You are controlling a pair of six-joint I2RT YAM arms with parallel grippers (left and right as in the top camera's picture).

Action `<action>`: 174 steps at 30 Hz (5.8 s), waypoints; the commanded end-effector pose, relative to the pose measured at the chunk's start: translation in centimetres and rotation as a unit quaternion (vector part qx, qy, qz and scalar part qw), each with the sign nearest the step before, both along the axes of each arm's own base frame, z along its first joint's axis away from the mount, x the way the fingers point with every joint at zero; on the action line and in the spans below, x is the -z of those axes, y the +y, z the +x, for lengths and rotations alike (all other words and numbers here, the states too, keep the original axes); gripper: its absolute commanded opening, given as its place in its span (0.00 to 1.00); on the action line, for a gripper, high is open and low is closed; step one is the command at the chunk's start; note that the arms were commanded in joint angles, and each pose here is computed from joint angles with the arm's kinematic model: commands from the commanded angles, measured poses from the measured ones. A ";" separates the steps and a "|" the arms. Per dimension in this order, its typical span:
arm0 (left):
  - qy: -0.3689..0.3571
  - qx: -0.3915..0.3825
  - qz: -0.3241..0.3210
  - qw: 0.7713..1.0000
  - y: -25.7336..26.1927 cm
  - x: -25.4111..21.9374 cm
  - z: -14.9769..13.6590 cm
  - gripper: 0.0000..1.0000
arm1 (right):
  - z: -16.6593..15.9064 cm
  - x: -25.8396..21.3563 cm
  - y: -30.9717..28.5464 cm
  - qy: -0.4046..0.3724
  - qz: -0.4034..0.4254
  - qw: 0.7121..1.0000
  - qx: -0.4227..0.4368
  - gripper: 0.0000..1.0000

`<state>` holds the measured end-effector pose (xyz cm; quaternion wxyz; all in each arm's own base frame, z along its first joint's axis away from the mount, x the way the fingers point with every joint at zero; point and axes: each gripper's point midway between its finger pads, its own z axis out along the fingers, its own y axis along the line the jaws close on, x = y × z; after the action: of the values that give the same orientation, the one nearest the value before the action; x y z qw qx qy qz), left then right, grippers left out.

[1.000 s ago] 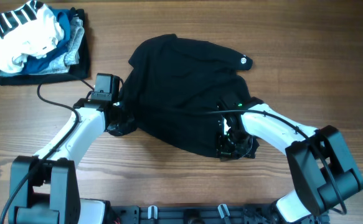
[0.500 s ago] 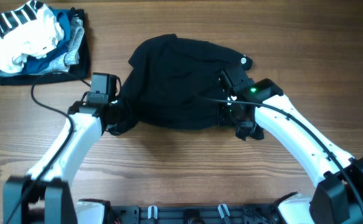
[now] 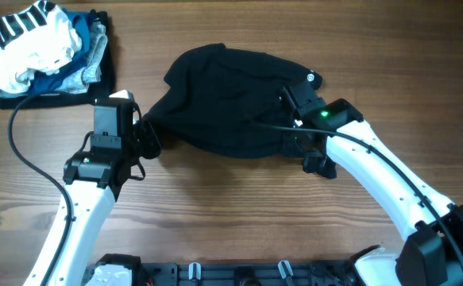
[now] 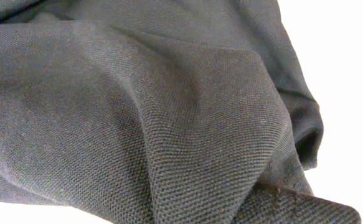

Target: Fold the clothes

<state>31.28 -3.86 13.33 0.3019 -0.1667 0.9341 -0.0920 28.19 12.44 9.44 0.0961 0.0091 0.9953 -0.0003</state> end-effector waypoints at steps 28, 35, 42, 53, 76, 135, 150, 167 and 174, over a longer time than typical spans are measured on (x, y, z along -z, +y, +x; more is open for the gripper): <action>0.069 0.009 0.005 0.998 0.0 1.7 -3.1 0.04 | -11.9 -2.7 3.9 0.269 0.153 0.951 -0.010 0.05; 0.011 0.002 0.008 1.000 0.6 -3.8 -4.1 0.04 | -9.5 -3.2 2.0 0.201 0.094 0.975 -0.007 0.05; -0.030 -0.010 0.018 0.999 1.3 -7.1 -4.7 0.04 | -3.7 -12.0 0.4 0.017 0.054 0.998 0.001 0.04; -0.085 -0.022 0.044 0.995 2.3 -12.1 -4.0 0.04 | -0.8 -17.1 -2.0 -0.096 0.003 0.995 0.021 0.05; -0.228 -0.127 0.173 0.950 8.2 -25.7 -5.1 0.04 | 0.7 -29.3 -6.2 -0.287 -0.039 0.955 0.070 0.04; 0.269 0.284 0.049 0.919 -19.2 8.6 -2.6 0.41 | 3.5 -22.8 -2.7 -0.170 -0.040 0.984 0.045 0.04; 0.278 0.279 0.050 0.918 -18.6 10.3 -3.3 0.26 | 3.0 -22.5 -2.4 -0.157 -0.037 0.987 0.029 0.04; 0.237 0.275 0.029 0.931 -19.3 9.2 -2.2 0.04 | 2.9 -22.4 -2.5 -0.154 -0.039 0.987 0.028 0.04; 0.059 0.258 0.021 0.964 -19.3 -2.4 1.6 0.04 | 3.1 -22.5 -2.4 -0.158 -0.037 0.986 0.028 0.04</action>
<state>31.11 -24.34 10.67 0.1331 0.0969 0.9759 -0.1433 31.02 9.80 31.68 0.2486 0.0370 0.9669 -0.0443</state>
